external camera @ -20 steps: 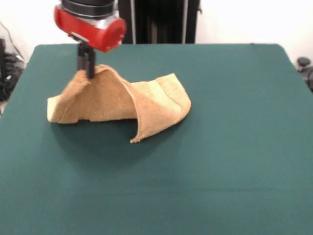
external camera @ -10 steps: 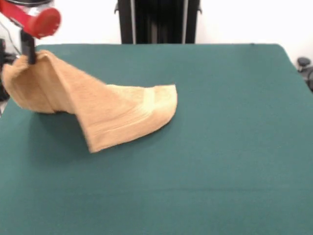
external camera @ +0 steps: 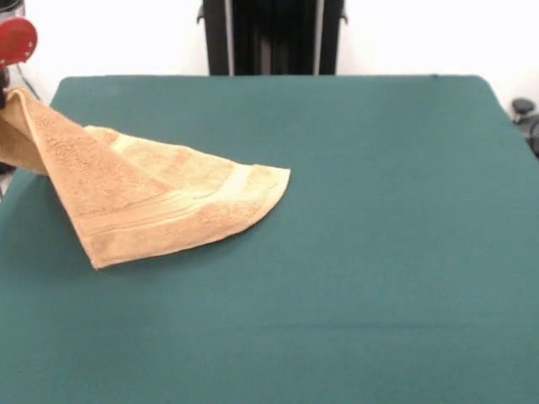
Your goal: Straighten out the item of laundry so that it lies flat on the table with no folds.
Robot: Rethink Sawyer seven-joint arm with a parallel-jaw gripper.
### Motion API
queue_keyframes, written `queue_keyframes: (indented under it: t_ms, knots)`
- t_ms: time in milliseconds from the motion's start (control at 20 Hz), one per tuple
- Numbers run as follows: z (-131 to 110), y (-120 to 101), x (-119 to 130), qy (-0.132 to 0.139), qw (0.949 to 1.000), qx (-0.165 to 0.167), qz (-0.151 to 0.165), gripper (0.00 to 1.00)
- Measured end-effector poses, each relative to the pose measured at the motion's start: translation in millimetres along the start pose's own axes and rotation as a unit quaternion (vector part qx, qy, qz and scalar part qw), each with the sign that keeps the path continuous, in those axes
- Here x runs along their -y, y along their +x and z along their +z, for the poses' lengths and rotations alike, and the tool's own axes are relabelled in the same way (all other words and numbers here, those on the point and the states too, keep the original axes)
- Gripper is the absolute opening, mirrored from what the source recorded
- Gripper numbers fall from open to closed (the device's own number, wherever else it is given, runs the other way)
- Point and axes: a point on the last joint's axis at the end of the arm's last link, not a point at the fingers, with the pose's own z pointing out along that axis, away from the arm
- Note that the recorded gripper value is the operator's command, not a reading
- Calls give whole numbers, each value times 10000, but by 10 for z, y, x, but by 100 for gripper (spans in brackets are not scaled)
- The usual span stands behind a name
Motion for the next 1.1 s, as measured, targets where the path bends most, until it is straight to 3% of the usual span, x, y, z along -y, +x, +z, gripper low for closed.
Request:
queue_keyframes:
  t_ms: [1100]
  knots:
    - [-48,69,-302,-88,9993,79,-348,0]
